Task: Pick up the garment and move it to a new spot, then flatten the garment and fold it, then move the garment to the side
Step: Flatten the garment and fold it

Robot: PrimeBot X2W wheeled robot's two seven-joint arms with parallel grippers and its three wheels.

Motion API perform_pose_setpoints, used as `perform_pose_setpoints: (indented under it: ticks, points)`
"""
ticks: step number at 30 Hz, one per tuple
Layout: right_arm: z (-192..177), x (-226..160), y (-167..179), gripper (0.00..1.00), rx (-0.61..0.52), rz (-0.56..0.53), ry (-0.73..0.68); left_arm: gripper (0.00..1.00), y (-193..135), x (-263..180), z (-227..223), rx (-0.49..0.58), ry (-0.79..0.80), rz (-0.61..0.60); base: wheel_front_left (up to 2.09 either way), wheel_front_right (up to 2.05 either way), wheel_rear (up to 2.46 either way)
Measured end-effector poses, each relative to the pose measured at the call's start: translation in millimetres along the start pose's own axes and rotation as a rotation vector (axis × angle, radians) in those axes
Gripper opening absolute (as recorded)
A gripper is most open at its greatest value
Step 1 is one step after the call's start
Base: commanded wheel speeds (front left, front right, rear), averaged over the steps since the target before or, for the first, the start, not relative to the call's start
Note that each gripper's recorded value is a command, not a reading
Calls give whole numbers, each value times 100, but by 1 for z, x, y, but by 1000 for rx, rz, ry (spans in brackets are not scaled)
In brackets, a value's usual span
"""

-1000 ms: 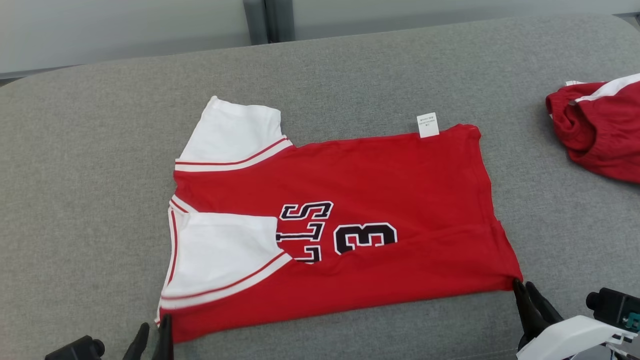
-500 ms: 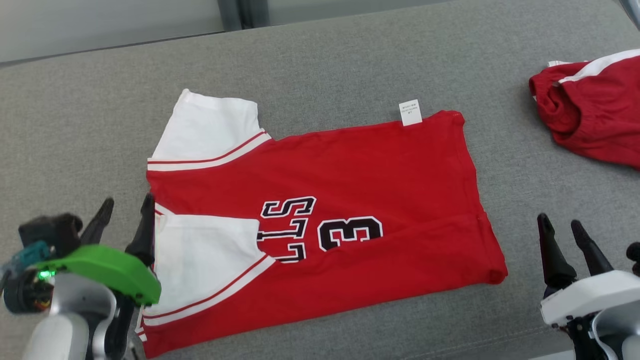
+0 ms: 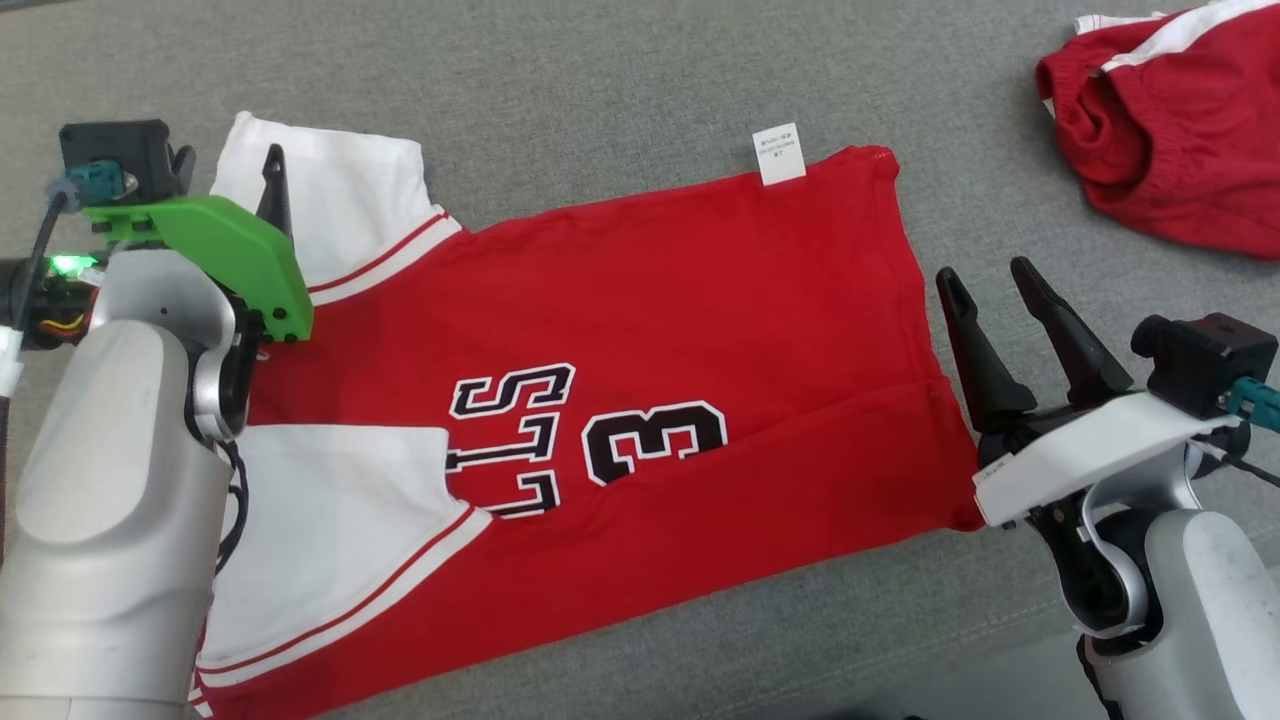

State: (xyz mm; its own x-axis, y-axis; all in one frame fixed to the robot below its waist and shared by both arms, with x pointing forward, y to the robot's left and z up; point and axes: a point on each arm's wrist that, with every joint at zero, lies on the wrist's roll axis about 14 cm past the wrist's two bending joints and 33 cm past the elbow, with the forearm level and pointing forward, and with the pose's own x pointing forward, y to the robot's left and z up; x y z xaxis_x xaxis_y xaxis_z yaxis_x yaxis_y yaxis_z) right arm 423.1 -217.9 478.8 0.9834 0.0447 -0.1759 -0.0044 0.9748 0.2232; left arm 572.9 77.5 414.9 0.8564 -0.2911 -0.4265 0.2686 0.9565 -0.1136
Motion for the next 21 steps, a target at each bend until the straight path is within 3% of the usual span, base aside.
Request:
perform_pose_setpoints:
  ticks: [9, 18, 19, 20, 21]
  points:
    - [-8, 11, -11, 100, -41, -2, 28, 100, 20, 45, -25, 1, 105, 74, 0, 0, 0]
    - [-6, 11, -11, 100, -55, 12, 28, 100, 24, 51, -37, 21, 203, 78, 0, 0, 0]
    - [-6, 11, -10, 100, -57, 15, 28, 85, 23, 51, -38, 25, 212, 74, 0, 0, 0]
    - [-5, 12, -10, 100, -60, 17, 29, 57, 21, 51, -37, 28, 213, 67, 0, 0, 0]
    - [-4, 12, -10, 100, -63, 20, 27, 39, 17, 51, -37, 32, 215, 56, 0, 0, 0]
